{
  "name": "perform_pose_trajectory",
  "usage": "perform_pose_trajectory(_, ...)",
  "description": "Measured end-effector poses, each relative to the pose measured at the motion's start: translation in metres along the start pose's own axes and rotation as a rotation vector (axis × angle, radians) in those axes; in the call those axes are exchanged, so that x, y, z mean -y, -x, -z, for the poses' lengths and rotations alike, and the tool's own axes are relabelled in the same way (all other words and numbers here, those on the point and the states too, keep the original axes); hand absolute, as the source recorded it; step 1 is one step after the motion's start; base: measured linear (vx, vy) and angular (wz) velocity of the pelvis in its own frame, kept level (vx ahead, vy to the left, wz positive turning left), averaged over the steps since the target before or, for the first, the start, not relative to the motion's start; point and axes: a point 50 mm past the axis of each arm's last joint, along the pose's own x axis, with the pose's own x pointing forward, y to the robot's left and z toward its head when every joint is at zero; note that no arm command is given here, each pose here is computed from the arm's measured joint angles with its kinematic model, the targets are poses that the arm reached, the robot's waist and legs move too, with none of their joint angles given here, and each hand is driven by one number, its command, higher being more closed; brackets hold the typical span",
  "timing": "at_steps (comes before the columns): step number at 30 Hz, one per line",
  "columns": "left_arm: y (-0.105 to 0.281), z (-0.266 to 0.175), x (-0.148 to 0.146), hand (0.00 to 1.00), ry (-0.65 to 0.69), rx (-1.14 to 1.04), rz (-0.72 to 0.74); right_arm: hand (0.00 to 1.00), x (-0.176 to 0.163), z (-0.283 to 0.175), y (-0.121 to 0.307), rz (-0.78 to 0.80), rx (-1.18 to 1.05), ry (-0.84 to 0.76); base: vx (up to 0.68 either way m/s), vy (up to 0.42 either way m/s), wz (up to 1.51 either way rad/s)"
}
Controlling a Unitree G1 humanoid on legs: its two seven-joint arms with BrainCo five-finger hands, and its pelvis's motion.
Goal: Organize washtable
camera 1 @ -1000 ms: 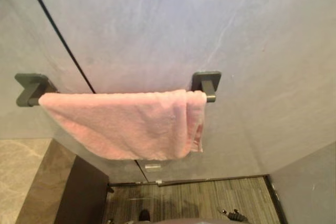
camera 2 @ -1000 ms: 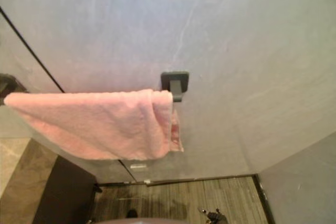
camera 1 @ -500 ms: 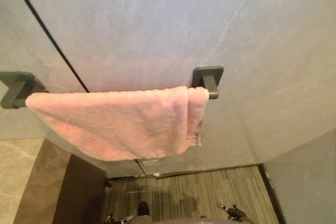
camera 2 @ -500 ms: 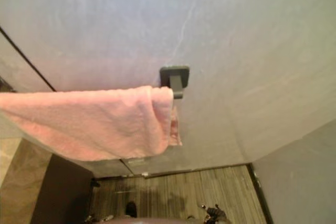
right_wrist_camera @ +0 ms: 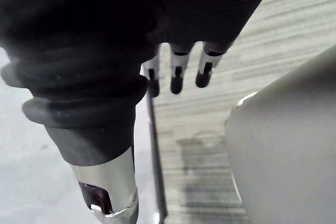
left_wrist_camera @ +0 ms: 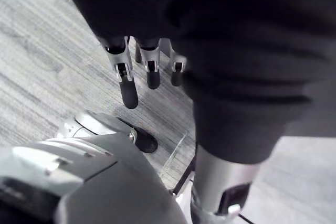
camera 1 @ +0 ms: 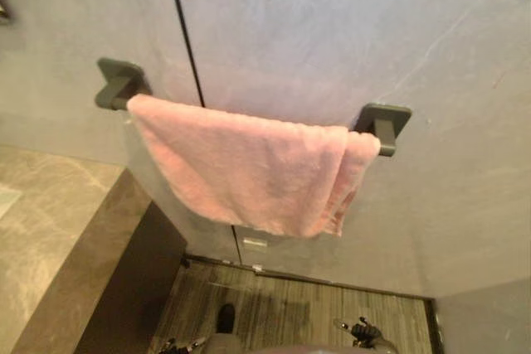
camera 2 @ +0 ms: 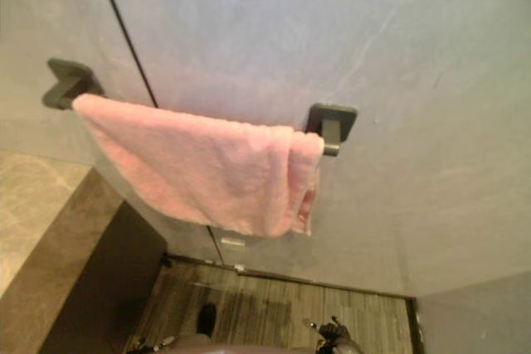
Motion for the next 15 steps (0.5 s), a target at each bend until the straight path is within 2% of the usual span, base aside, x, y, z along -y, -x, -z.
perform_pose_trajectory(4,0.001,0.000,0.002,0.00,0.091,0.012,-0.005,0.00,-0.001,-0.006,0.000,-0.008,0.039,0.027,-0.05,-0.073,0.39)
perform_pose_trajectory(9,0.001,-0.002,0.000,0.00,0.209,0.030,-0.020,0.00,-0.007,-0.014,0.000,-0.017,0.063,0.001,-0.01,0.053,0.95)
perform_pose_trajectory(11,0.001,-0.006,0.005,0.00,0.197,0.047,0.002,0.00,0.003,-0.023,-0.002,0.007,0.088,-0.008,-0.04,0.070,1.39)
perform_pose_trajectory(13,-0.003,-0.025,0.006,0.00,0.191,0.097,0.009,0.00,-0.004,-0.018,-0.001,-0.005,0.072,-0.027,-0.02,0.024,1.26)
perform_pose_trajectory(15,0.000,-0.007,0.001,0.00,0.168,0.029,-0.014,0.00,-0.005,-0.012,0.000,0.000,0.053,-0.079,0.08,0.042,0.55)
